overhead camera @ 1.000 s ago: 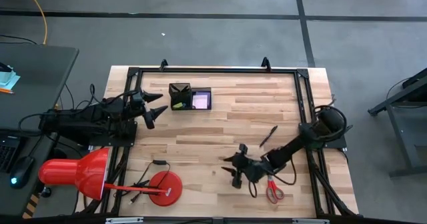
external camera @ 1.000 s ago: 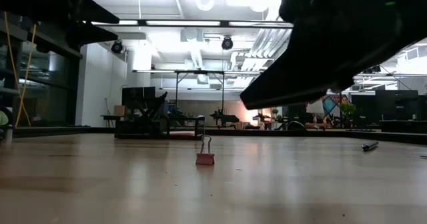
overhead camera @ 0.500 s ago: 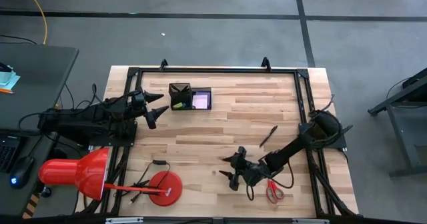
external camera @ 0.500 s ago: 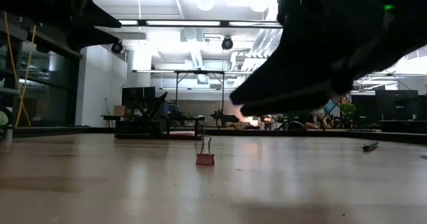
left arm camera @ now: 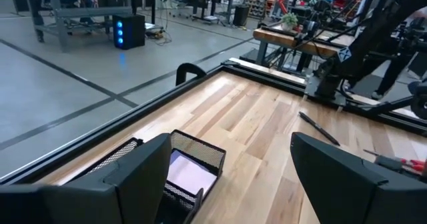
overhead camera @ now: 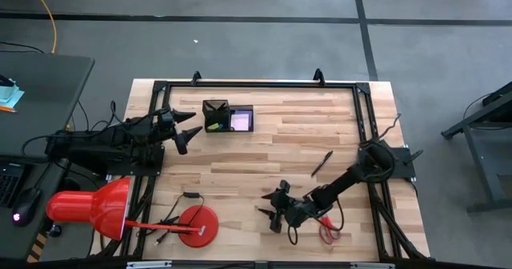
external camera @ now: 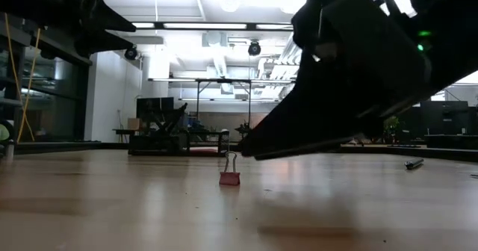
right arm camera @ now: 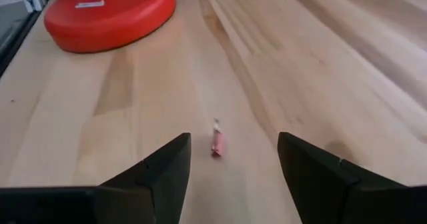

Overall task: Pick and place office supplies into organizer
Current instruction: Put the pink binder clip into the desk organizer

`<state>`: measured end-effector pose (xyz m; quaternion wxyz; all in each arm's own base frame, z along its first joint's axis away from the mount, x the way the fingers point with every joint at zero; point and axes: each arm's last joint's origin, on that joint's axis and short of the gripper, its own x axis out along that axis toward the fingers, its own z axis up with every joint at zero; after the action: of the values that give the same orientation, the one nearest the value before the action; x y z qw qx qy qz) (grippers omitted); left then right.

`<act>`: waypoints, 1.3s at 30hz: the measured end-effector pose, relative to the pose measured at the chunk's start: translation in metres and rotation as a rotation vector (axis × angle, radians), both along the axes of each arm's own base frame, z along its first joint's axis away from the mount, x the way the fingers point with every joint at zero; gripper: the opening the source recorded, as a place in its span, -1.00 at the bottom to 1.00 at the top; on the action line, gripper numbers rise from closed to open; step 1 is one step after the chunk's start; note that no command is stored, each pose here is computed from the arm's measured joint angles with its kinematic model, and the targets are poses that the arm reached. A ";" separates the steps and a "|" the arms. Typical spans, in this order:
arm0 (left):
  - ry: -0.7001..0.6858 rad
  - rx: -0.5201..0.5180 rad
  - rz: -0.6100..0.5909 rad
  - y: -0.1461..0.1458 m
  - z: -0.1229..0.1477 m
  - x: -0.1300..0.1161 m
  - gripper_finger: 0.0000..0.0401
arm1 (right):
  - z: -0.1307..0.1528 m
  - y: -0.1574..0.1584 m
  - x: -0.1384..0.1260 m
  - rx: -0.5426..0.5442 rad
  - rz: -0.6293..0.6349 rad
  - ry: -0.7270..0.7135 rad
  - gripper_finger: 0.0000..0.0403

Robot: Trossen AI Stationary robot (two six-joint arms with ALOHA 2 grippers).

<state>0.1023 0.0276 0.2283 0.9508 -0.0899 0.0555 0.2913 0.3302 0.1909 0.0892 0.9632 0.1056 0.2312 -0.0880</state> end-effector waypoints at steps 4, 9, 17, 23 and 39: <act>0.001 0.000 0.000 0.000 0.000 0.000 0.47 | -0.004 -0.001 0.009 0.026 0.023 -0.004 0.09; 0.005 -0.001 0.000 0.000 0.000 0.000 0.47 | -0.010 -0.003 0.016 0.033 0.028 0.005 0.07; 0.011 -0.002 0.000 0.000 -0.001 0.000 0.47 | -0.011 -0.004 0.016 0.036 0.037 0.016 -0.14; 0.012 -0.002 0.000 0.000 -0.001 0.000 0.47 | -0.011 -0.004 0.016 0.033 0.066 0.027 -0.45; 0.014 -0.002 0.000 0.000 -0.001 0.000 0.47 | -0.008 -0.018 0.026 0.036 0.078 -0.002 -0.94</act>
<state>0.1021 0.0276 0.2271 0.9502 -0.0891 0.0623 0.2920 0.3564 0.1724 0.0816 0.9640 0.1137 0.2357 -0.0461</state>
